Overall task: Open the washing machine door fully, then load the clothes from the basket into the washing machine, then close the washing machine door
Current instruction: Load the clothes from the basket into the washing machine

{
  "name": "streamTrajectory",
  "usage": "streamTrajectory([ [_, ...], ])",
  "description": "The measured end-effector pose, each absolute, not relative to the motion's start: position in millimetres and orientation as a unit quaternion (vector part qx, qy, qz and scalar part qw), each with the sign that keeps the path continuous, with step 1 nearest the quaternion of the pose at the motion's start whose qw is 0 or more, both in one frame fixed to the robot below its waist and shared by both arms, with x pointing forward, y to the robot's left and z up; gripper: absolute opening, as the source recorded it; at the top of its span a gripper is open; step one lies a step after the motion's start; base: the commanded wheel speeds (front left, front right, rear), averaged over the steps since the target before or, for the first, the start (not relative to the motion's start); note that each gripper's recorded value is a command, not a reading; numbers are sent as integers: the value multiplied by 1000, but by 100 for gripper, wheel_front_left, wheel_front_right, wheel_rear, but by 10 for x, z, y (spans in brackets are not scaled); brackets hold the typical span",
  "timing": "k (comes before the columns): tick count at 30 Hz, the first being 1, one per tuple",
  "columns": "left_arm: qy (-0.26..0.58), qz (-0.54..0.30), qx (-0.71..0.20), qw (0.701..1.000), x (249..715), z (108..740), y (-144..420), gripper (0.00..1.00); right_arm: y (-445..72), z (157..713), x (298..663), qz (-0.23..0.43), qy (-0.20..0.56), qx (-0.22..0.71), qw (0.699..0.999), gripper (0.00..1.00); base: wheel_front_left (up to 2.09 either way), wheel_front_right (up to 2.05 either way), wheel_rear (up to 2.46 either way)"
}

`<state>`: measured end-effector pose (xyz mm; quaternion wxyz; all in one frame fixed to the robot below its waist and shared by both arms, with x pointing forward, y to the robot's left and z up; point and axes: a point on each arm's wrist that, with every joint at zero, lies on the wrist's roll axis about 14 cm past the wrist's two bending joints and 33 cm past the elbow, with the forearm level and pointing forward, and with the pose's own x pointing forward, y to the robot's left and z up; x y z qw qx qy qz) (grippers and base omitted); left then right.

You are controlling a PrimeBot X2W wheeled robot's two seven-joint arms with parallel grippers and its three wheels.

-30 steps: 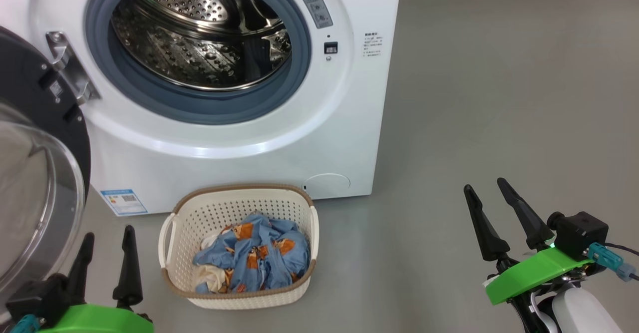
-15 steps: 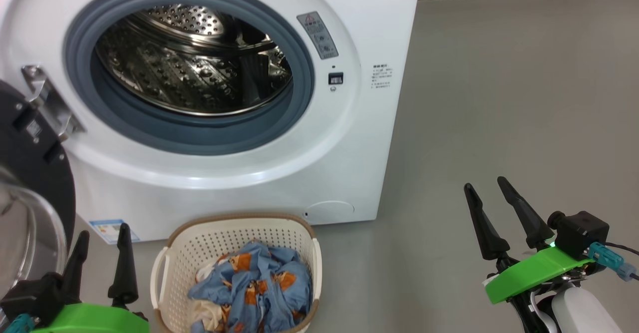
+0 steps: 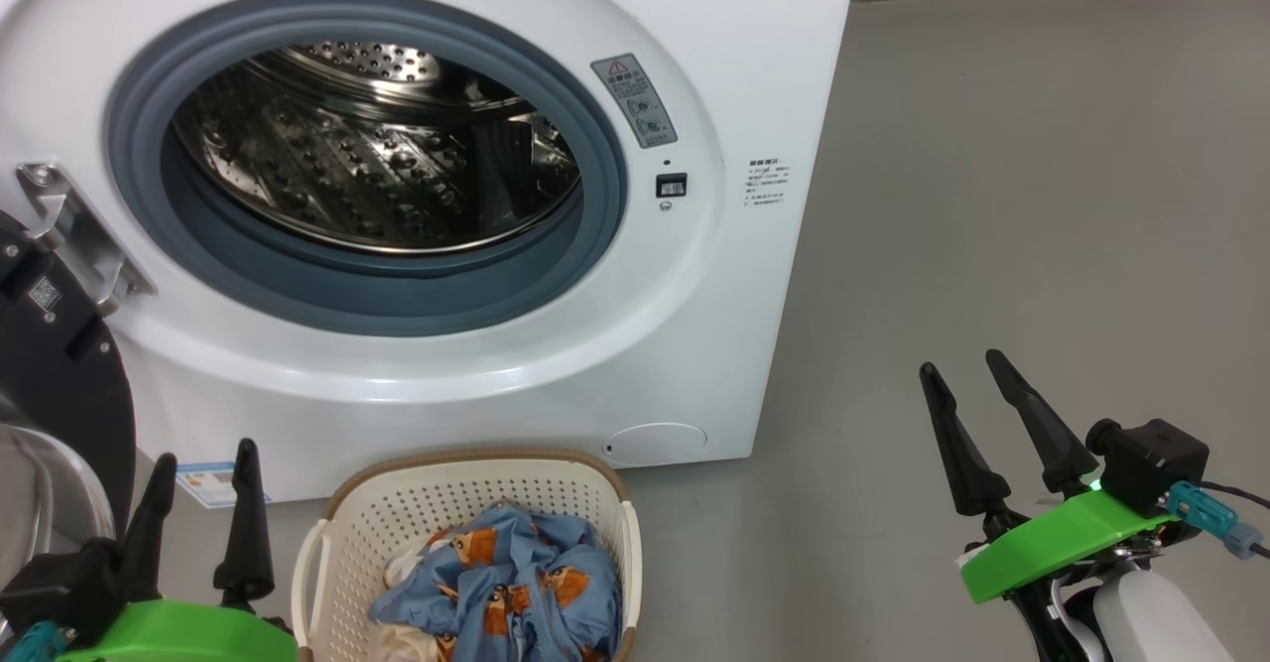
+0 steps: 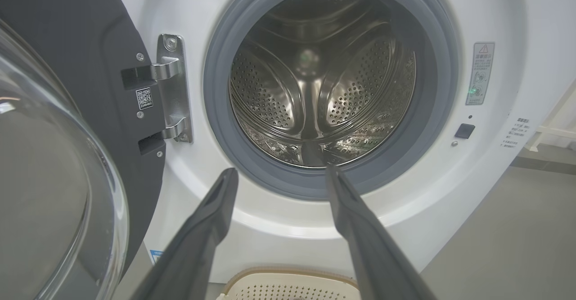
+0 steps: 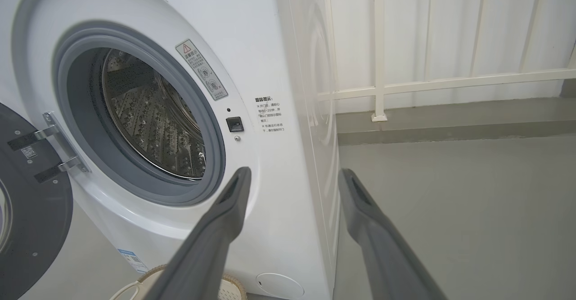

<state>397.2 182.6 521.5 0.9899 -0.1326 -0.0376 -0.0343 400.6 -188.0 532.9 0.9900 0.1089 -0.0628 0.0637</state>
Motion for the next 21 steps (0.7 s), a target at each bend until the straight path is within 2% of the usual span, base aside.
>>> streamTrajectory([
  [21,-33,-35,-130,990,3979,5189,1821,100,-1876,5309,4014,64,-60,109,990,100,0,0,0],
])
